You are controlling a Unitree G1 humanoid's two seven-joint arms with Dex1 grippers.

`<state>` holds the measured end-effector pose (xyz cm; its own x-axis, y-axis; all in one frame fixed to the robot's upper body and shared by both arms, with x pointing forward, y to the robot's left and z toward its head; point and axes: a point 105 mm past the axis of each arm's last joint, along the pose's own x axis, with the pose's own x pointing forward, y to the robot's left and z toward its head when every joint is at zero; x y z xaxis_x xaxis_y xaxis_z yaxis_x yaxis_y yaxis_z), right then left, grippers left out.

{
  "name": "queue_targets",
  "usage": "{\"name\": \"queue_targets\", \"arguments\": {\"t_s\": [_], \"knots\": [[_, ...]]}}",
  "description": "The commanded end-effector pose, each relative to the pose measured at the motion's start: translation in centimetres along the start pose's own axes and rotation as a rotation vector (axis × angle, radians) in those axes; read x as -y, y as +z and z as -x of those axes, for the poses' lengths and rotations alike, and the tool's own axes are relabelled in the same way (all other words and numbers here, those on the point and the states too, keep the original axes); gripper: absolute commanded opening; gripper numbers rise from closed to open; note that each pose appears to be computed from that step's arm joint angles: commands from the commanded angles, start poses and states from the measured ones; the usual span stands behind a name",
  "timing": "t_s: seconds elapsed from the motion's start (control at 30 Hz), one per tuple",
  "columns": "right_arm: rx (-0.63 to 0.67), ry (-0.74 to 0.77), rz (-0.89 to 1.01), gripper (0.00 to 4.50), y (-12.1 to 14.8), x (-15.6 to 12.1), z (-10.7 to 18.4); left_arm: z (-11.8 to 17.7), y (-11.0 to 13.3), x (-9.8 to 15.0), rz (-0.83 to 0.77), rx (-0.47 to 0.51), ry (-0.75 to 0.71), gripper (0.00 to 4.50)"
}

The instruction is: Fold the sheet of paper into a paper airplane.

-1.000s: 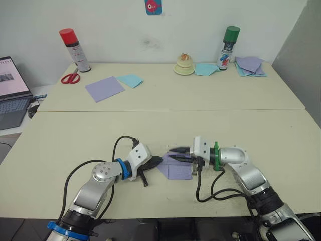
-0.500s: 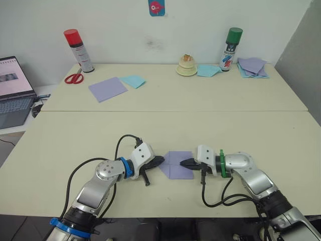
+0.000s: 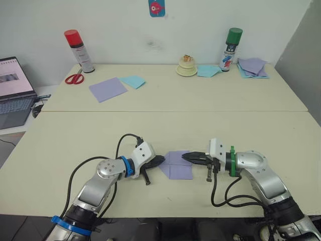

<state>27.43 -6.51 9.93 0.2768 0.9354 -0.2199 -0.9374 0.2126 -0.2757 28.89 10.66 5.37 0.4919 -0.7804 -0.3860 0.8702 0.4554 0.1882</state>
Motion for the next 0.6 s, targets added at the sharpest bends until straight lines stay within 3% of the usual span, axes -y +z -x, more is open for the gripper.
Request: {"name": "queue_targets", "arguments": {"t_s": [0.03, 0.17, 0.37, 0.5, 0.6], "knots": [[-0.132, -0.029, 0.006, 0.02, -3.0, 0.6, -1.2, -0.1, -1.8, 0.7, 0.035, -0.069, -0.022, 0.00], [-0.268, -0.010, 0.119, 0.02, -5.5, 1.0, -1.4, 0.1, -0.7, 0.4, 0.022, -0.031, -0.015, 0.00], [-0.266, 0.021, 0.111, 0.02, -5.8, 0.5, -1.4, 0.6, 3.3, 0.1, 0.005, 0.106, -0.014, 0.00], [-0.260, 0.021, 0.099, 0.02, -5.9, 0.4, -1.3, -0.8, 3.9, 0.8, -0.017, 0.103, -0.045, 0.00], [-0.253, 0.017, 0.083, 0.02, -5.8, 0.3, -1.2, -1.5, 2.9, 1.0, -0.009, 0.059, -0.048, 0.00]]}}
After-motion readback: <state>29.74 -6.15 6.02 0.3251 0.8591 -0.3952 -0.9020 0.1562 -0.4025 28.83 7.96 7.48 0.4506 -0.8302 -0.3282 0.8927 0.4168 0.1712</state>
